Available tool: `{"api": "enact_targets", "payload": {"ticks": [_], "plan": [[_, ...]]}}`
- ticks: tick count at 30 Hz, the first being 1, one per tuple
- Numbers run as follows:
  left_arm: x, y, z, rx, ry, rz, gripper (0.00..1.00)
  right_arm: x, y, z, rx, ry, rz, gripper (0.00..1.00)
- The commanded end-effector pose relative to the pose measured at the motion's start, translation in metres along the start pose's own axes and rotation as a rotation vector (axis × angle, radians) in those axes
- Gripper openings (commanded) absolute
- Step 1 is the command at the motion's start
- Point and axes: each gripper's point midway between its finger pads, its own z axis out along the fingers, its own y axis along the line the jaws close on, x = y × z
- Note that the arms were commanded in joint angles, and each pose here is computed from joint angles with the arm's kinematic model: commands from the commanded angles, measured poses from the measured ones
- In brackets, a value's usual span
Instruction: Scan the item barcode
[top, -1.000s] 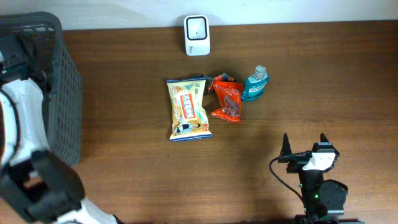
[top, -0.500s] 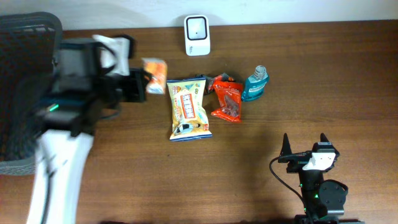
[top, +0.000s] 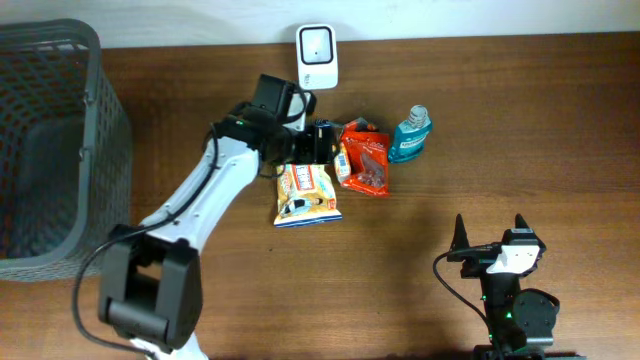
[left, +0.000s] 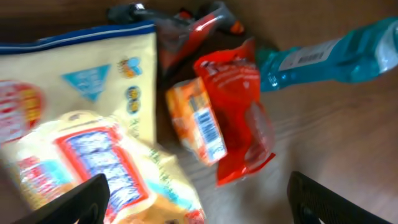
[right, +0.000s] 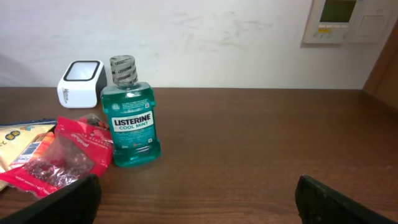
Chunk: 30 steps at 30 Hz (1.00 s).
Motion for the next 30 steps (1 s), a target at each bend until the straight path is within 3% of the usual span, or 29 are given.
{"api": "enact_targets", "payload": {"ticks": [1, 2, 4, 5, 6, 9, 10, 11, 16, 23, 28, 30], "plan": [[-0.035, -0.010, -0.104, -0.036, -0.213, 0.096, 0.86, 0.003, 0.001, 0.000, 0.000, 0.006, -0.007, 0.98], [-0.038, 0.004, -0.137, -0.125, -0.273, 0.076, 0.72, 0.003, 0.001, 0.000, 0.000, 0.006, -0.007, 0.99], [-0.014, 0.053, -0.211, -0.405, -0.334, -0.014, 0.21, 0.003, 0.001, 0.000, 0.000, 0.006, -0.007, 0.98], [0.005, 0.066, -0.231, -0.476, -0.315, -0.048, 0.04, 0.003, 0.001, 0.000, 0.000, 0.006, -0.007, 0.98], [0.018, 0.075, -0.239, -0.519, -0.287, -0.069, 0.00, 0.003, 0.001, 0.000, 0.000, 0.006, -0.007, 0.99], [0.070, 0.122, -0.255, -0.766, -0.088, -0.162, 0.00, 0.003, 0.001, 0.000, 0.000, 0.006, -0.007, 0.99], [0.082, 0.144, -0.271, -0.904, -0.076, -0.261, 0.00, 0.003, 0.001, 0.000, 0.000, 0.006, -0.007, 0.99], [0.083, 0.154, -0.277, -0.936, -0.087, -0.305, 0.00, 0.003, 0.001, 0.000, 0.000, 0.006, -0.007, 0.99], [0.096, 0.190, -0.304, -0.997, -0.105, -0.456, 0.00, 0.003, 0.001, 0.000, 0.000, 0.006, -0.007, 0.99], [0.109, 0.213, -0.328, -1.100, -0.106, -0.531, 0.00, 0.003, 0.001, 0.000, 0.000, 0.006, -0.007, 0.99], [0.106, 0.215, -0.329, -1.090, -0.125, -0.543, 0.00, 0.003, 0.001, 0.000, 0.000, 0.006, -0.007, 0.99], [0.094, 0.205, -0.328, -1.017, -0.169, -0.543, 0.00, 0.003, 0.001, 0.000, 0.000, 0.006, -0.007, 0.99]]}}
